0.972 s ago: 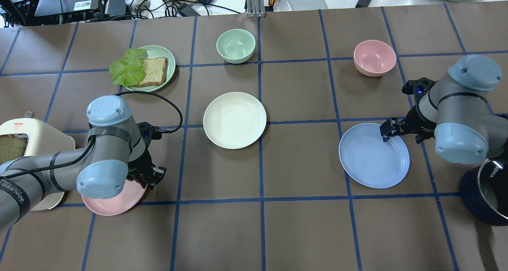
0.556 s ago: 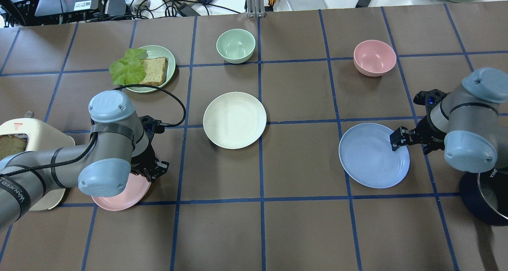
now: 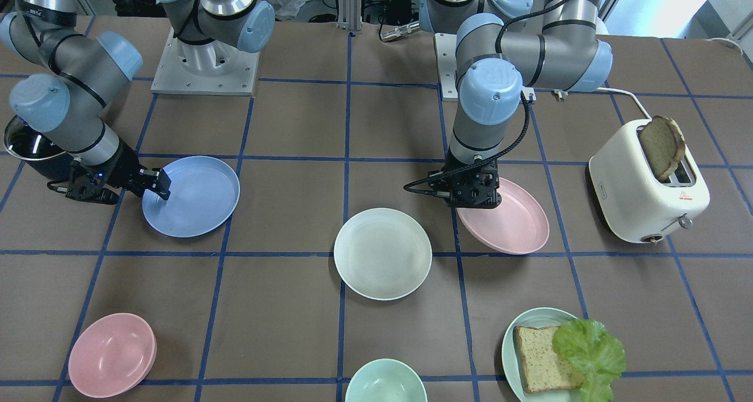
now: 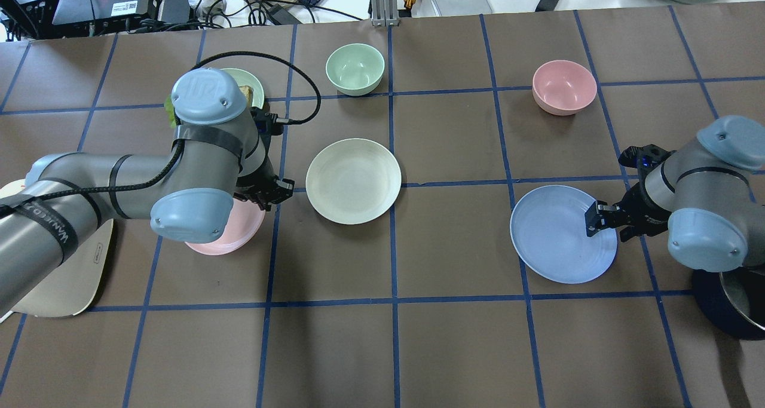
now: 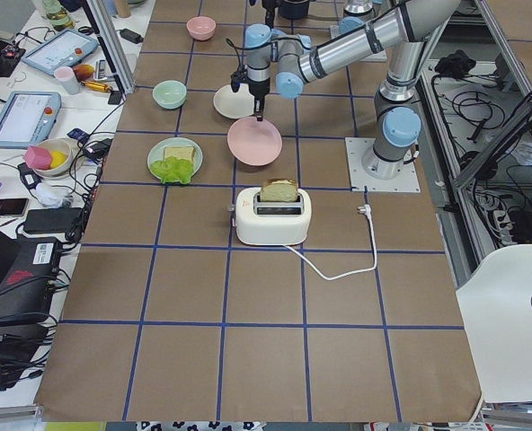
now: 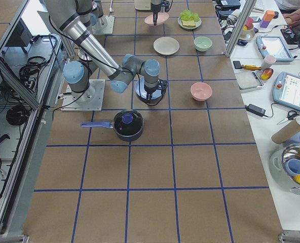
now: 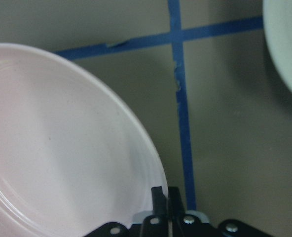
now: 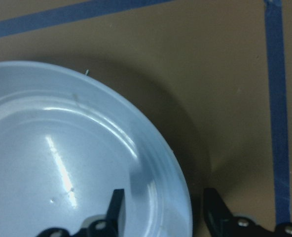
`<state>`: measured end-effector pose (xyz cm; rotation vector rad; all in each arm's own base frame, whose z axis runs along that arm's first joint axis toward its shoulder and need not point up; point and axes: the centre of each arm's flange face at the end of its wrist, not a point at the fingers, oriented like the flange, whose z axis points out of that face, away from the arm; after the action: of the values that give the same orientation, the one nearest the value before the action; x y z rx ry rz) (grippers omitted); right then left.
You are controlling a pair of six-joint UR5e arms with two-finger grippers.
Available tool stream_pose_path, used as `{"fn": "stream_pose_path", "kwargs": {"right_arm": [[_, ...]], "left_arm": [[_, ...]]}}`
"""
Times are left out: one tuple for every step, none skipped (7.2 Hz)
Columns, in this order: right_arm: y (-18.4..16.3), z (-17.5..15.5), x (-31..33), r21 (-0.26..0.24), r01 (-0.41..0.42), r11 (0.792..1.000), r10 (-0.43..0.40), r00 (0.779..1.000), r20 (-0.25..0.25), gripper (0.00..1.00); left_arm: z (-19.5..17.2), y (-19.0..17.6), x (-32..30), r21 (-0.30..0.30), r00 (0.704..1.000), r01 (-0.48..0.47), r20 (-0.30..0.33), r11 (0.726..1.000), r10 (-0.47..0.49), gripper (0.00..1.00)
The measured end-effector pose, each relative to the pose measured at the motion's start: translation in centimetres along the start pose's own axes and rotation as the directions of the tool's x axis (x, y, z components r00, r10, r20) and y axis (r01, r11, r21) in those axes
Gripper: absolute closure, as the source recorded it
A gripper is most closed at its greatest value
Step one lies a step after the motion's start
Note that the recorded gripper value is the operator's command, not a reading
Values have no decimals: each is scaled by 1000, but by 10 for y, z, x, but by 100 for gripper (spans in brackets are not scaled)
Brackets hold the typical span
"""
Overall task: Stack three plates with pink and blue
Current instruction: 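Carry the pink plate with the left gripper onto the cream plate and release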
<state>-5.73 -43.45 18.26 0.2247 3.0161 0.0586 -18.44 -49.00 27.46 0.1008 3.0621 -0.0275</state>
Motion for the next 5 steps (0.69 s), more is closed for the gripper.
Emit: {"fn": "stream_pose_path", "kwargs": {"right_arm": [[-1, 0, -1, 4, 1, 1000, -1, 1000, 9, 100], [-1, -1, -1, 6, 4, 1000, -4, 1000, 14, 100], [-1, -2, -1, 8, 9, 1000, -9, 1000, 15, 100], [-2, -6, -1, 14, 11, 1000, -11, 1000, 12, 100], [-5, -13, -1, 24, 13, 1000, -13, 1000, 6, 100]], "left_arm": [[-12, -19, 34, 33, 999, 28, -20, 999, -28, 95], [-23, -39, 69, 58, 998, 60, -36, 997, -57, 95], [-29, -61, 107, 61, 995, 96, -44, 994, -93, 95], [-29, -78, 142, 45, 992, 122, -38, 991, -121, 95], [-25, -89, 170, 20, 991, 136, -26, 991, -135, 95]]}}
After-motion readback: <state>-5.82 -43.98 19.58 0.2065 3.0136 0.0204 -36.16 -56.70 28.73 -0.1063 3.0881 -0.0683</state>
